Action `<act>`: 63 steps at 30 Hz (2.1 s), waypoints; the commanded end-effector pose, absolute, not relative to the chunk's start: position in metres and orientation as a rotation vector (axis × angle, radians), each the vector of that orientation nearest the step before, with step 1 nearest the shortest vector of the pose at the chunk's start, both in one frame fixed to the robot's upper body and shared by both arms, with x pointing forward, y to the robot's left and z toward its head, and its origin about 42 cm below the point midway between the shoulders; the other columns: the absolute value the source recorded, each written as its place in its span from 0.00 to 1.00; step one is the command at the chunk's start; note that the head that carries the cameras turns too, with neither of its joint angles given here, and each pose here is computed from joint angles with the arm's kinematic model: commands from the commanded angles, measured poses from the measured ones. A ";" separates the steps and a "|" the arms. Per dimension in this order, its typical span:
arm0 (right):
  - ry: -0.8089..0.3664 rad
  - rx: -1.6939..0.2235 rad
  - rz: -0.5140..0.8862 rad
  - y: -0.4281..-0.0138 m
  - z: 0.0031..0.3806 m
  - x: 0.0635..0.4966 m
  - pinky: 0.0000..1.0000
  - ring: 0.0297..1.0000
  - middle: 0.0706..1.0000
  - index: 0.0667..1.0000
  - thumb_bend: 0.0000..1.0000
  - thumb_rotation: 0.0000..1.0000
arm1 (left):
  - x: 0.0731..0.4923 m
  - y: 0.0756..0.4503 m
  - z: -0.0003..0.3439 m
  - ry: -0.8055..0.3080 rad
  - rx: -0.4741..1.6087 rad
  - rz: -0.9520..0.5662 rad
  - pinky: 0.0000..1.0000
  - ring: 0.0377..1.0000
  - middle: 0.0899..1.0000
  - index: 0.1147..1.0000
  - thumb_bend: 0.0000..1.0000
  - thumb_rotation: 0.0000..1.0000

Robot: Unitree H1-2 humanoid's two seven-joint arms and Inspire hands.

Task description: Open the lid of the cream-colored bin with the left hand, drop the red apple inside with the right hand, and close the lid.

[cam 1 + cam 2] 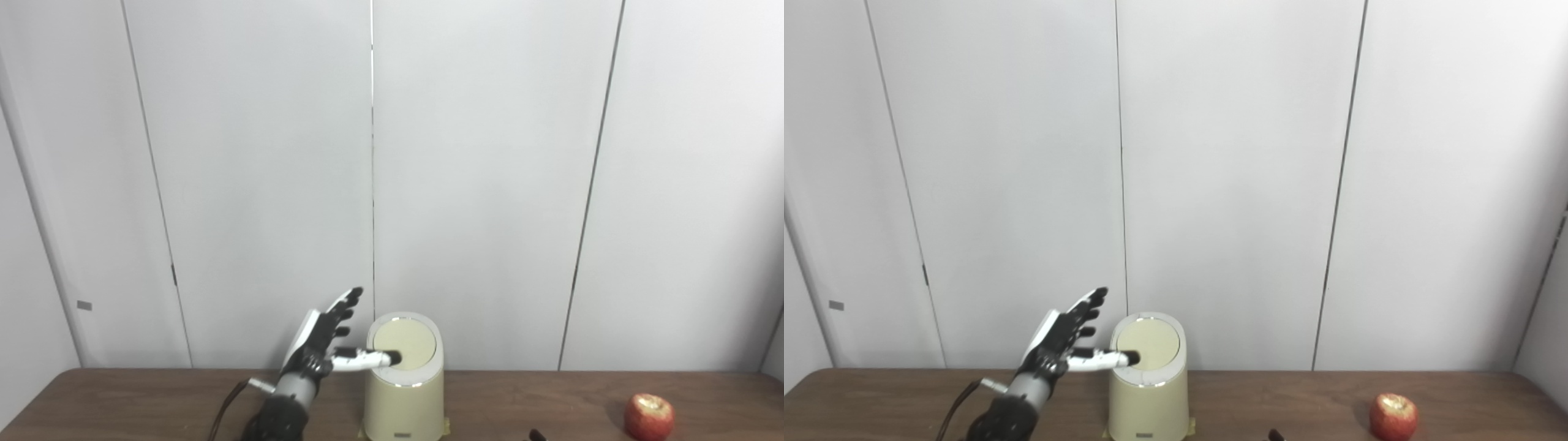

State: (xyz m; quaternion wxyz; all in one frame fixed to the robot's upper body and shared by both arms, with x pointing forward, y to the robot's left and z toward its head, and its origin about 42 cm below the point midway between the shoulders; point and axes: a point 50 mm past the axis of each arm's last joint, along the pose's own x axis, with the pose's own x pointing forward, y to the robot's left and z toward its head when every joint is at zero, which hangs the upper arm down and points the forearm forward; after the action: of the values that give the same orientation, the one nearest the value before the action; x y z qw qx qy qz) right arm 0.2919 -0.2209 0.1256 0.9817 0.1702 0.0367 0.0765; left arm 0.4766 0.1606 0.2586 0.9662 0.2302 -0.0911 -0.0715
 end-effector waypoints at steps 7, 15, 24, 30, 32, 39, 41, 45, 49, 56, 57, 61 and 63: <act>-0.021 0.362 0.176 -0.217 0.145 0.298 1.00 1.00 1.00 1.00 0.50 1.00 | 0.498 0.144 0.302 -0.274 0.494 -0.125 0.85 0.94 0.95 0.97 0.93 0.10; -0.023 0.357 0.180 -0.214 0.148 0.296 1.00 1.00 1.00 1.00 0.50 1.00 | 0.503 0.139 0.303 -0.314 0.626 -0.092 0.80 0.92 0.94 0.93 0.90 0.08; -0.022 0.361 0.179 -0.214 0.151 0.293 1.00 1.00 1.00 1.00 0.50 1.00 | 0.505 0.136 0.302 -0.358 0.785 -0.071 0.83 0.94 0.95 0.91 0.93 0.10; -0.023 0.364 0.176 -0.214 0.152 0.291 1.00 1.00 1.00 1.00 0.51 1.00 | 0.505 0.131 0.303 -0.398 0.876 -0.073 0.88 0.95 0.93 0.91 0.92 0.10; -0.025 0.366 0.178 -0.214 0.153 0.290 1.00 1.00 1.00 1.00 0.51 1.00 | 0.505 0.129 0.302 -0.421 0.923 -0.072 0.89 0.93 0.92 0.90 0.93 0.10; -0.028 0.352 0.179 -0.213 0.154 0.288 1.00 1.00 1.00 1.00 0.53 1.00 | 0.504 0.125 0.300 -0.474 1.095 -0.049 0.88 0.90 0.88 0.88 0.92 0.05; -0.027 0.348 0.175 -0.213 0.154 0.287 1.00 1.00 1.00 1.00 0.53 1.00 | 0.505 0.124 0.299 -0.488 1.125 -0.045 0.88 0.89 0.88 0.87 0.92 0.05; -0.032 0.349 0.181 -0.214 0.155 0.286 1.00 1.00 1.00 1.00 0.54 1.00 | 0.504 0.122 0.298 -0.514 1.184 -0.048 0.86 0.89 0.88 0.88 0.92 0.06; -0.030 0.354 0.181 -0.214 0.156 0.284 1.00 1.00 1.00 1.00 0.54 1.00 | 0.502 0.118 0.299 -0.545 1.252 -0.047 0.84 0.88 0.88 0.89 0.94 0.06; -0.031 0.353 0.183 -0.213 0.156 0.283 1.00 1.00 1.00 1.00 0.54 1.00 | 0.501 0.114 0.298 -0.572 1.352 -0.039 0.83 0.88 0.88 0.89 0.97 0.03; -0.031 0.351 0.184 -0.213 0.156 0.283 1.00 1.00 1.00 1.00 0.54 1.00 | 0.501 0.114 0.298 -0.575 1.373 -0.041 0.84 0.88 0.88 0.89 0.98 0.03; -0.030 0.346 0.180 -0.212 0.158 0.282 1.00 1.00 1.00 1.00 0.54 1.00 | 0.502 0.115 0.295 -0.582 1.434 -0.045 0.87 0.88 0.87 0.89 1.00 0.04; -0.030 0.347 0.180 -0.211 0.159 0.281 1.00 1.00 1.00 1.00 0.54 1.00 | 0.501 0.116 0.293 -0.580 1.463 -0.052 0.87 0.88 0.87 0.89 1.00 0.04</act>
State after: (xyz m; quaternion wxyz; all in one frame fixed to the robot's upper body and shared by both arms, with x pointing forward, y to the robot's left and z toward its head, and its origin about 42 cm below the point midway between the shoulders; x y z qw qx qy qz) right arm 0.2766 -0.2152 0.1406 0.9817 0.1720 0.0200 0.0798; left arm 0.4948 0.1128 0.2742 0.7274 0.6388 -0.2480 -0.0373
